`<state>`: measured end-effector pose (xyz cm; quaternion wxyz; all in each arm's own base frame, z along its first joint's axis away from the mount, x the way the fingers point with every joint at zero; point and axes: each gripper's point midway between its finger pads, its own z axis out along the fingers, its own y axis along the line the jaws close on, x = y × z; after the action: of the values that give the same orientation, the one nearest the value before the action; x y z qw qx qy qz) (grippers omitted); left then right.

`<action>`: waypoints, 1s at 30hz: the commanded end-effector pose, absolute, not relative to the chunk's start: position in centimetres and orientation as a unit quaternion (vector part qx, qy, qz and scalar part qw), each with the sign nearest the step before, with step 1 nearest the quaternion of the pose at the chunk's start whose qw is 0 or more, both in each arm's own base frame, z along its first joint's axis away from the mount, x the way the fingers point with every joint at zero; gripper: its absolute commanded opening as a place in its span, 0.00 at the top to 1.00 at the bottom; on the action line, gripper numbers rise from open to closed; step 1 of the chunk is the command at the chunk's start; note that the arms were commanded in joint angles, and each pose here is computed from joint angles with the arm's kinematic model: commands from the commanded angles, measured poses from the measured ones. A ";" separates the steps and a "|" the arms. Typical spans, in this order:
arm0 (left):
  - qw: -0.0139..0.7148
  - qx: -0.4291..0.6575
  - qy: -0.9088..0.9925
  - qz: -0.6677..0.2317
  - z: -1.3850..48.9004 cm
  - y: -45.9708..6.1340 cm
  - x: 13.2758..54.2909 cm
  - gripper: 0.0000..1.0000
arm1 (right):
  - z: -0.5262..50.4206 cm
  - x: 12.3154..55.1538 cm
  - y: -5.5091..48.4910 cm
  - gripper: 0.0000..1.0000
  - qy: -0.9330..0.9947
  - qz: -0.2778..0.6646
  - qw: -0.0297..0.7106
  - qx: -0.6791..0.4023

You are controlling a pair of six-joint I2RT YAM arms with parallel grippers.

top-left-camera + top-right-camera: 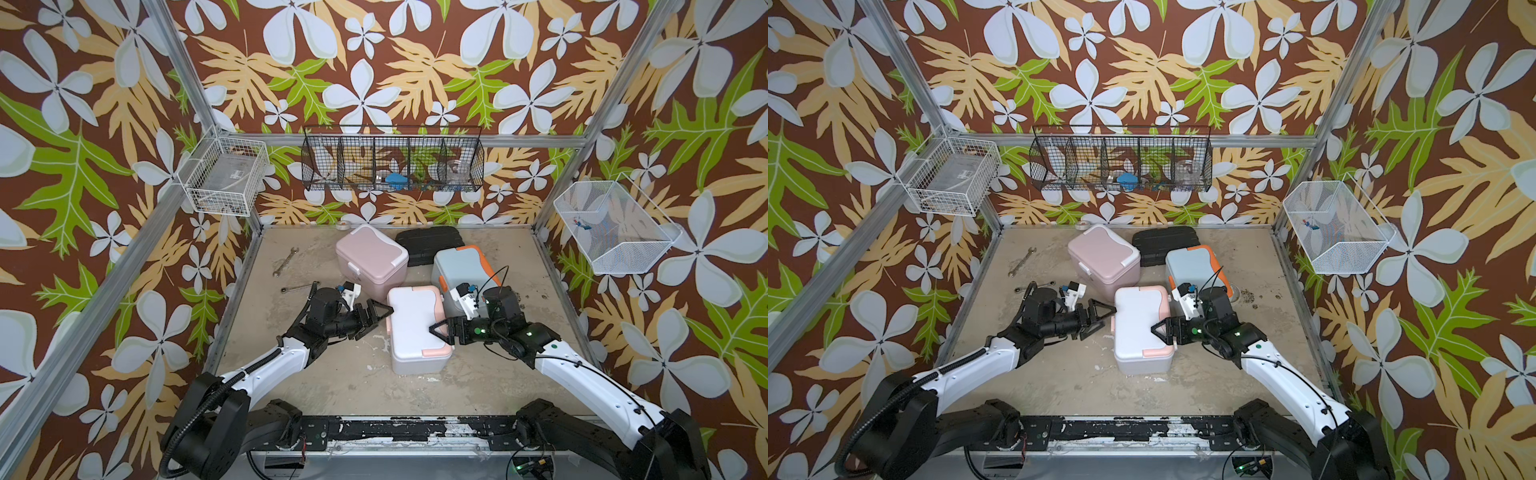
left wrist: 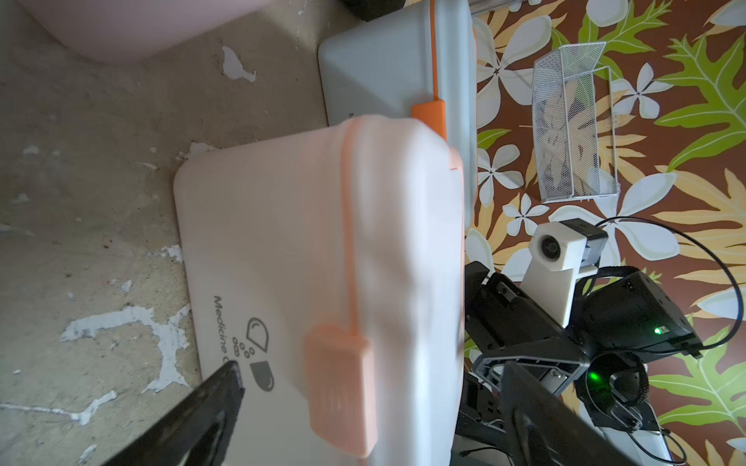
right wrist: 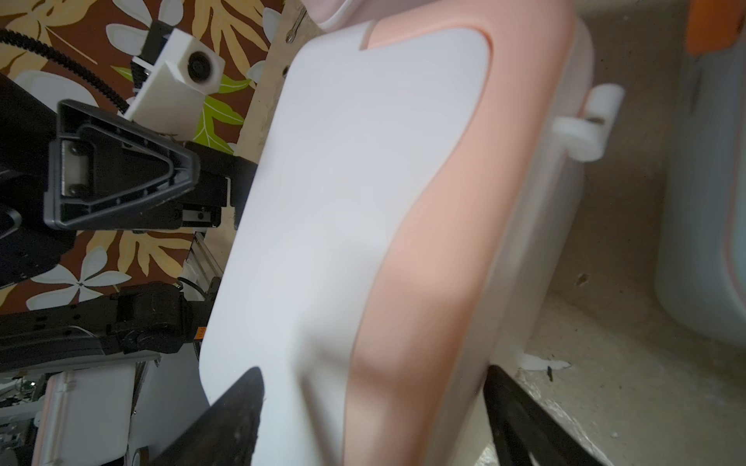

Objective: Open first aid kits and take out gauze
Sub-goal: Open the fastener of the first aid kit.

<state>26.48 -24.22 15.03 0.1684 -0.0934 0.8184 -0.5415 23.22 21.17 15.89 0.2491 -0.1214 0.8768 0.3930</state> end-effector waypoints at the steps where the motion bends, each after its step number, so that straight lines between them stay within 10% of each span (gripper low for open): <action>1: 0.170 -0.077 0.787 -0.587 16.8 -25.3 26.3 0.00 | 16.2 23.5 21.4 0.18 0.873 0.401 0.253 -0.111; 30: 0.145 -0.070 0.729 -0.665 19.1 -26.4 24.8 0.39 | 12.4 23.8 19.7 0.28 0.906 0.340 0.236 -0.089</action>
<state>24.95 -26.06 17.06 0.1189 -0.1113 0.7405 -0.6520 25.32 20.60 15.01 0.2779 -0.0862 0.8815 0.3719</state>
